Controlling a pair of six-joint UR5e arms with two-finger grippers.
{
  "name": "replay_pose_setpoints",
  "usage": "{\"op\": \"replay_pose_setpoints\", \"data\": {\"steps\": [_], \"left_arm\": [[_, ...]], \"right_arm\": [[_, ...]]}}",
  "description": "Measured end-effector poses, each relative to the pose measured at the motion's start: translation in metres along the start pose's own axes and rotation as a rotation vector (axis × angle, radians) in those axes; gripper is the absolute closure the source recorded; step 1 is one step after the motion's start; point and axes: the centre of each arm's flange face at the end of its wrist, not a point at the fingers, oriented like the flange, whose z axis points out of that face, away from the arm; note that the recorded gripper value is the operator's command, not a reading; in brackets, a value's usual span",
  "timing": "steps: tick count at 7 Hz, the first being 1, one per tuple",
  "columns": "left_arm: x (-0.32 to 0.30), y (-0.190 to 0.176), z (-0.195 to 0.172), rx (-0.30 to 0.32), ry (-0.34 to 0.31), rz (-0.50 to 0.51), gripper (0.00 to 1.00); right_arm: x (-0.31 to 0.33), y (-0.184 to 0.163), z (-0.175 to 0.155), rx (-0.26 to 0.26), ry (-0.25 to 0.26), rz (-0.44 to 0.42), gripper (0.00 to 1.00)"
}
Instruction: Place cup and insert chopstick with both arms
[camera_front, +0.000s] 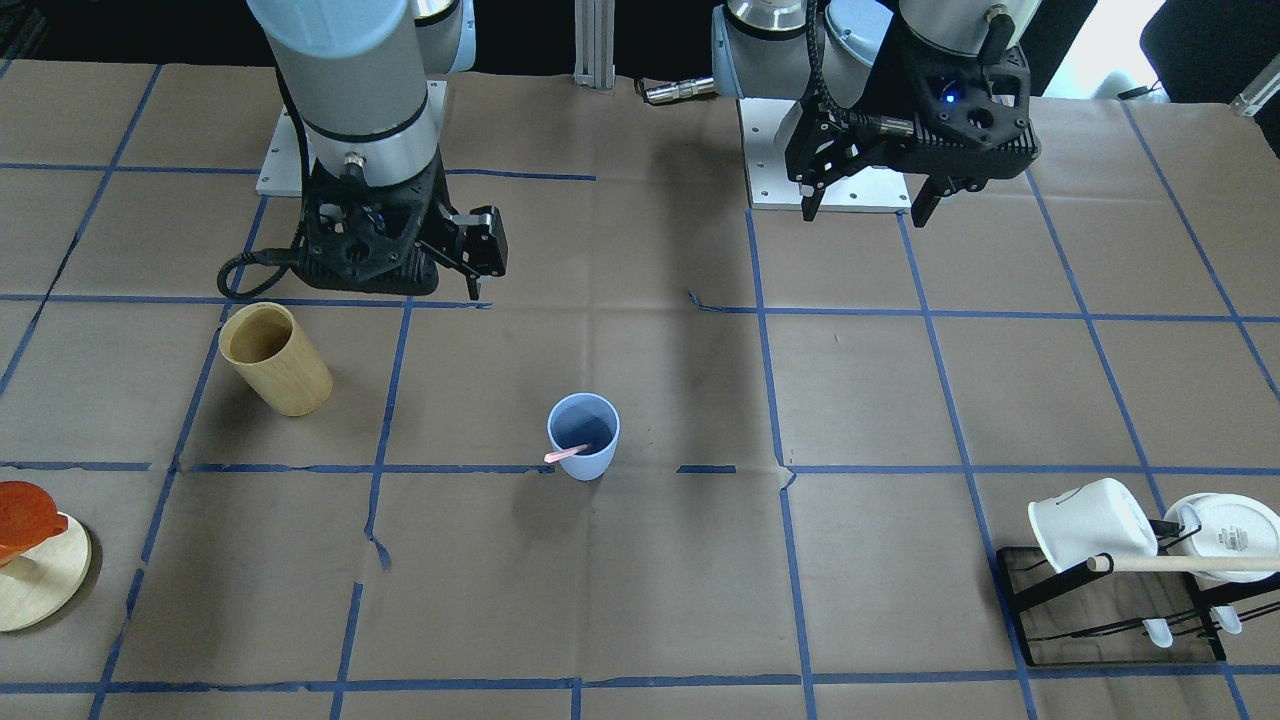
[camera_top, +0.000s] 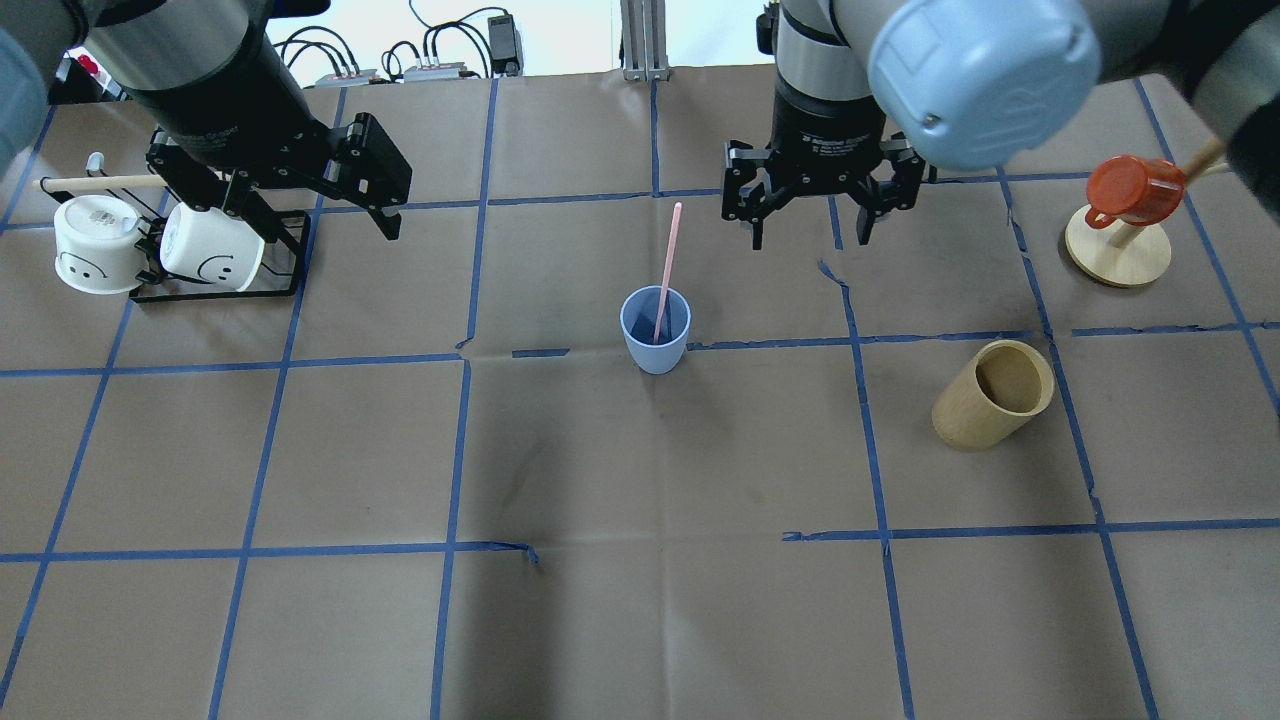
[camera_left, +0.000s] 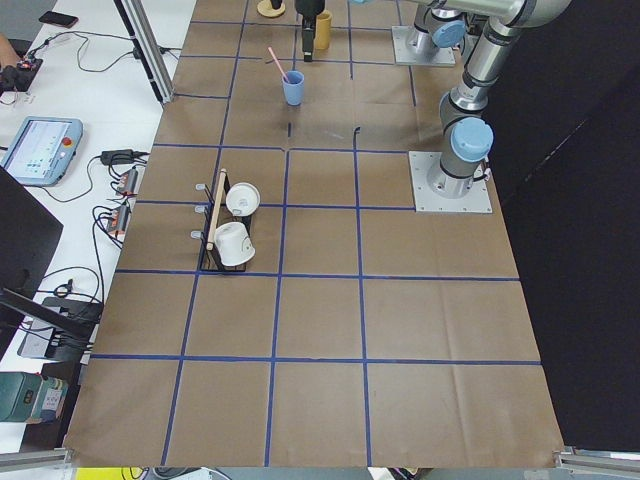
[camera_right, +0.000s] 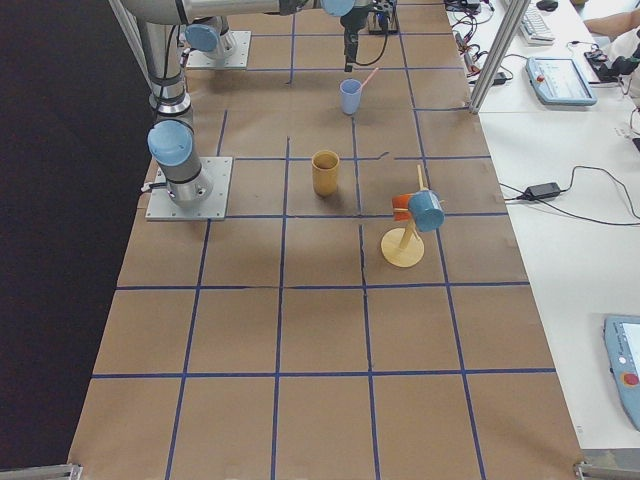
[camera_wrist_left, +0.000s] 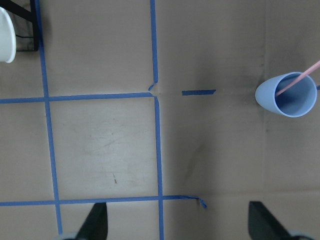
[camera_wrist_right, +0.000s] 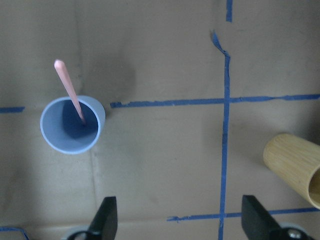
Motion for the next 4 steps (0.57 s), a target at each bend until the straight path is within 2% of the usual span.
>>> {"op": "replay_pose_setpoints", "data": {"steps": [2, 4], "left_arm": [[0.0, 0.0, 0.0, 0.0, 0.0, 0.0, 0.0], [0.0, 0.0, 0.0, -0.001, 0.0, 0.0, 0.0]], "right_arm": [[0.044, 0.033, -0.013, 0.021, -0.025, -0.032, 0.01], [0.067, 0.04, 0.014, 0.002, -0.033, -0.026, 0.0]]}}
